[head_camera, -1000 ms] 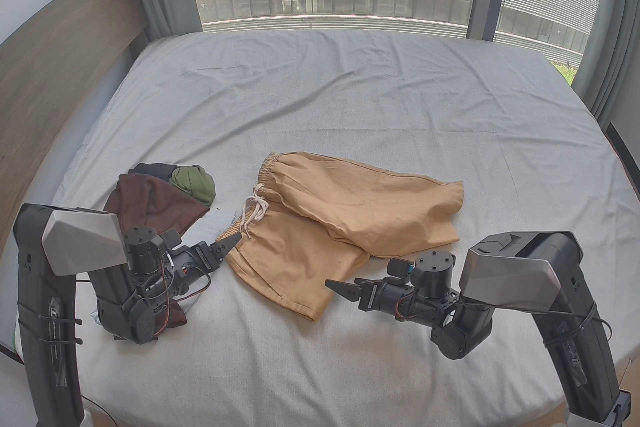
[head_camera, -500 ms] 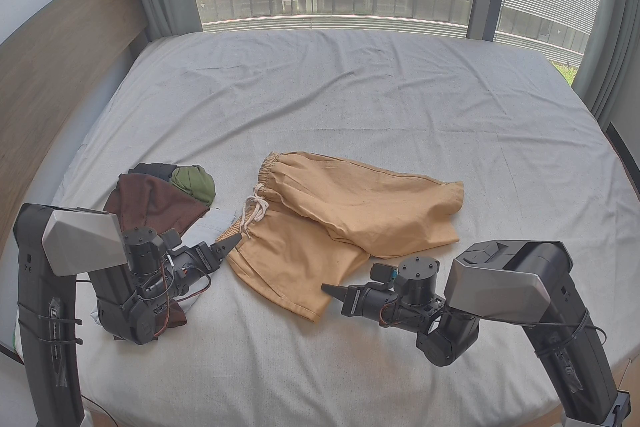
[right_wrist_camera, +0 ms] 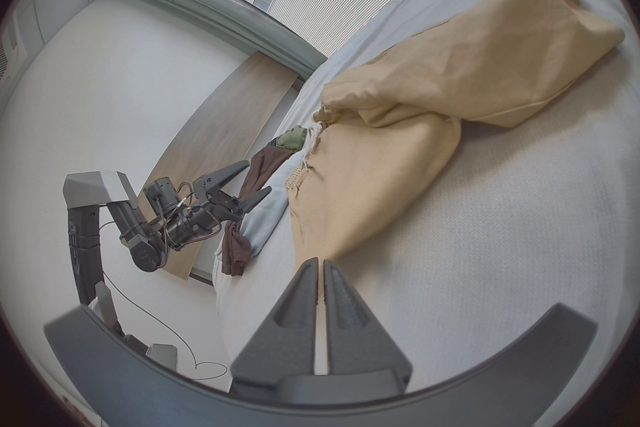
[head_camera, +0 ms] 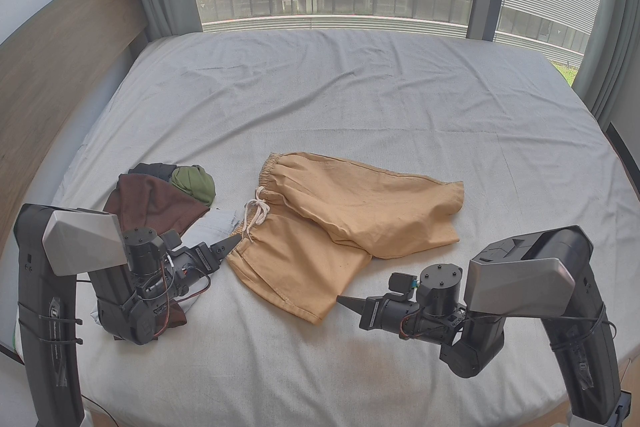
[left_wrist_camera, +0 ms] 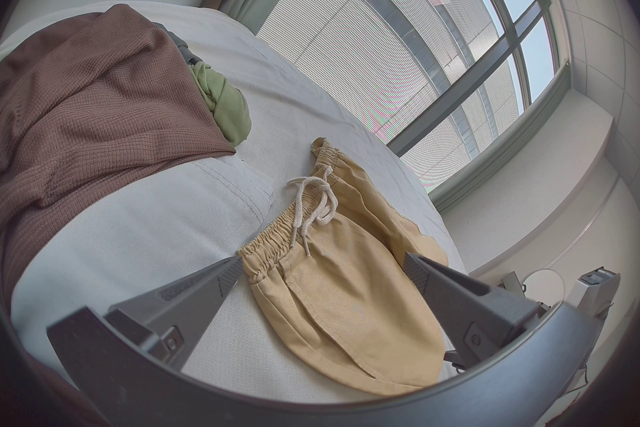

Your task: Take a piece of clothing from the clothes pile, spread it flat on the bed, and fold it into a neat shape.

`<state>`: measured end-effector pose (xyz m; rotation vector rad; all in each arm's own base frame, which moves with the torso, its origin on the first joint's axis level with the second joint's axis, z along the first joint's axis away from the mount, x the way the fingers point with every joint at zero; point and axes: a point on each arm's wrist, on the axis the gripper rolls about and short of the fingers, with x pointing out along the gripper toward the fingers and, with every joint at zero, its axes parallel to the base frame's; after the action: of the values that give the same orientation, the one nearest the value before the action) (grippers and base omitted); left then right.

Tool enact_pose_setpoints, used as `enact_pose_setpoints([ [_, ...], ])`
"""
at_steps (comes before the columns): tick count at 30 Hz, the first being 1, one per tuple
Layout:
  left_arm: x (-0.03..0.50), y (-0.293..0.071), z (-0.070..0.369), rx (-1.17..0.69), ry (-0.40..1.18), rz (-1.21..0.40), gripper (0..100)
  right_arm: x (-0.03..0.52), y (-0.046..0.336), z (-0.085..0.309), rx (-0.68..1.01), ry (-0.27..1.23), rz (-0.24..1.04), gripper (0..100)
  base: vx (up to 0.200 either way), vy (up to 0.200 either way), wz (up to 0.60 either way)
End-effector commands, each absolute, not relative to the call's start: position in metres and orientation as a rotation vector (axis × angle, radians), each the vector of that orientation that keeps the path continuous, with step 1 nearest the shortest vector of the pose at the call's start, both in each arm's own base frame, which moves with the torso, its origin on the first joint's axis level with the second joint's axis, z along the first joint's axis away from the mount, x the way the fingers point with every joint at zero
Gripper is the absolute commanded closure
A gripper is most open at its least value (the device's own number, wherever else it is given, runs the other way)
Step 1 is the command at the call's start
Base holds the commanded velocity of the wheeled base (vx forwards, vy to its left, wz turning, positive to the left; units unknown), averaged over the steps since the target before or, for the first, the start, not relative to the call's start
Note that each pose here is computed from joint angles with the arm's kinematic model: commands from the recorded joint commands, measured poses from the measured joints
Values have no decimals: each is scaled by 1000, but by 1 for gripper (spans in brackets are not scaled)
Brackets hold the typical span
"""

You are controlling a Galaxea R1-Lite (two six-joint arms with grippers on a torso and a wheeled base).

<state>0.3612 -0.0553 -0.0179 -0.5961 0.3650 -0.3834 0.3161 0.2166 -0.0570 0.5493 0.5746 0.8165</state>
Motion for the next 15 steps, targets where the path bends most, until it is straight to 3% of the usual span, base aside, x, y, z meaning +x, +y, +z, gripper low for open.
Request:
enact_pose_setpoints([
  [1,361,-55,-18,-596,364,-384,0,311,212,-41,552,558,823,100,0,0,0],
  [13,360,-56,-22,-597,378,-383,0,310,211,-47,545,577,811,100,0,0,0],
  [14,360,-56,-21,-597,378,-383,0,311,212,-47,545,577,815,0,0,0,0],
  [15,360,-56,-21,-597,376,-384,0,311,213,-47,545,573,818,0,0,0,0],
])
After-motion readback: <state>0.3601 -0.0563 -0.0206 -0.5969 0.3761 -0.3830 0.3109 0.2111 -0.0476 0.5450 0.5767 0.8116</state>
